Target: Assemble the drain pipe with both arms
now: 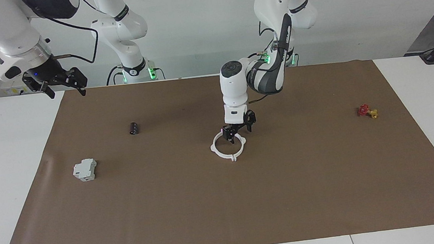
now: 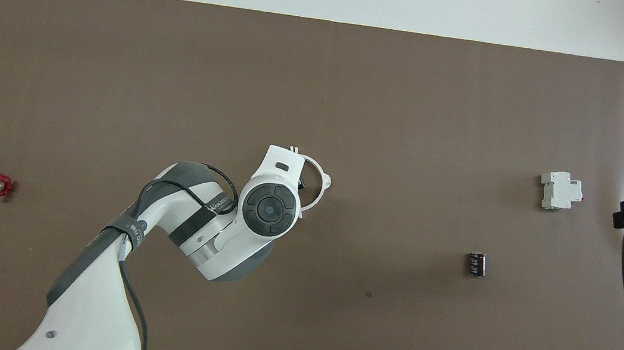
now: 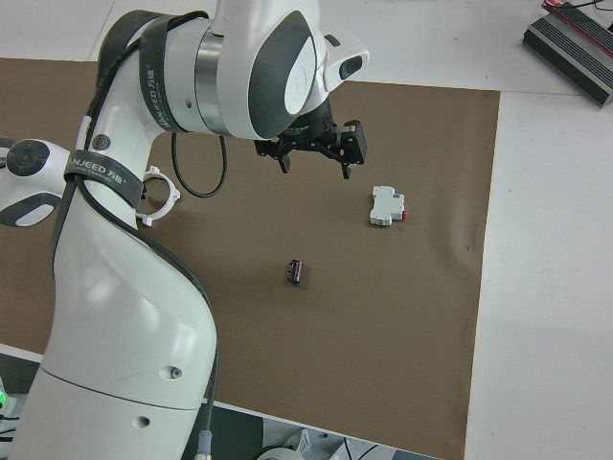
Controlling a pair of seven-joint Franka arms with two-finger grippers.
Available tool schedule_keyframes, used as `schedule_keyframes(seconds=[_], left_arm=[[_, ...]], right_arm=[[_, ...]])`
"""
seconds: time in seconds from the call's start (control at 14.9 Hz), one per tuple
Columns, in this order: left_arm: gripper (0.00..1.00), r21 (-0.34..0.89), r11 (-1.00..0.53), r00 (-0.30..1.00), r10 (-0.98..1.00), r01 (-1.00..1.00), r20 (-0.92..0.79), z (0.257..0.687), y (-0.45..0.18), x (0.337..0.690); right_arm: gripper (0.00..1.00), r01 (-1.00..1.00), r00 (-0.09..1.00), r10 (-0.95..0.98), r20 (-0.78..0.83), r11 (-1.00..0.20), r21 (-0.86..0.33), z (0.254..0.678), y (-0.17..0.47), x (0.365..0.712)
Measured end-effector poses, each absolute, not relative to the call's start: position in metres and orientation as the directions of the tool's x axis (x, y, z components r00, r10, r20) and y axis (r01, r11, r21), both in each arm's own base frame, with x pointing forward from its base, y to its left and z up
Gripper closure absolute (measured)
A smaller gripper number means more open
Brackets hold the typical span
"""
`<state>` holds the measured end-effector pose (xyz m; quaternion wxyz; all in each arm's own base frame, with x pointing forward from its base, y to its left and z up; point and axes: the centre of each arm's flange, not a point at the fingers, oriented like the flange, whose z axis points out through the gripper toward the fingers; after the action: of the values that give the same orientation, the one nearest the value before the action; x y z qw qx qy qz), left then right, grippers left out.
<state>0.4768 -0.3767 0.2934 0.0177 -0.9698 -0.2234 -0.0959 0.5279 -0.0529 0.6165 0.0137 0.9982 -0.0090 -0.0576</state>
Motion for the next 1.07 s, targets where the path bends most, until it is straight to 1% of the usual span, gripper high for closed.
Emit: schedule_keyframes(seconds=[0.2,0.4,0.6,0.8,0.94,1.07], left_arm=[[0.0,-0.008,-0.896,0.88,0.435,0.444,0.192,0.295,-0.374,0.479],[0.0,-0.04,-0.889,0.876,0.44,0.456,0.197,0.32,-0.357,0.502],[0.0,-0.084,-0.909,0.902,0.387,0.408,0.192,0.37,-0.319,0.519],[0.0,-0.124,-0.95,0.953,0.27,0.287,0.138,0.425,-0.267,0.527],[0.0,-0.129,-0.967,0.974,0.208,0.219,0.088,0.463,-0.213,0.534],[0.0,-0.115,-0.984,0.99,0.129,0.134,0.048,0.498,-0.146,0.537]], right_arm=[[0.0,-0.016,0.993,-0.02,-0.115,-0.999,0.028,0.617,-0.053,0.528],[0.0,-0.016,0.993,-0.02,-0.115,-0.999,0.028,0.617,-0.053,0.528],[0.0,-0.016,0.993,-0.02,-0.115,-0.999,0.028,0.617,-0.053,0.528],[0.0,-0.016,0.993,-0.02,-0.115,-0.999,0.028,0.617,-0.053,0.528],[0.0,-0.016,0.993,-0.02,-0.115,-0.999,0.028,0.617,-0.053,0.528],[0.0,-0.016,0.993,-0.02,-0.115,-0.999,0.028,0.617,-0.053,0.528]])
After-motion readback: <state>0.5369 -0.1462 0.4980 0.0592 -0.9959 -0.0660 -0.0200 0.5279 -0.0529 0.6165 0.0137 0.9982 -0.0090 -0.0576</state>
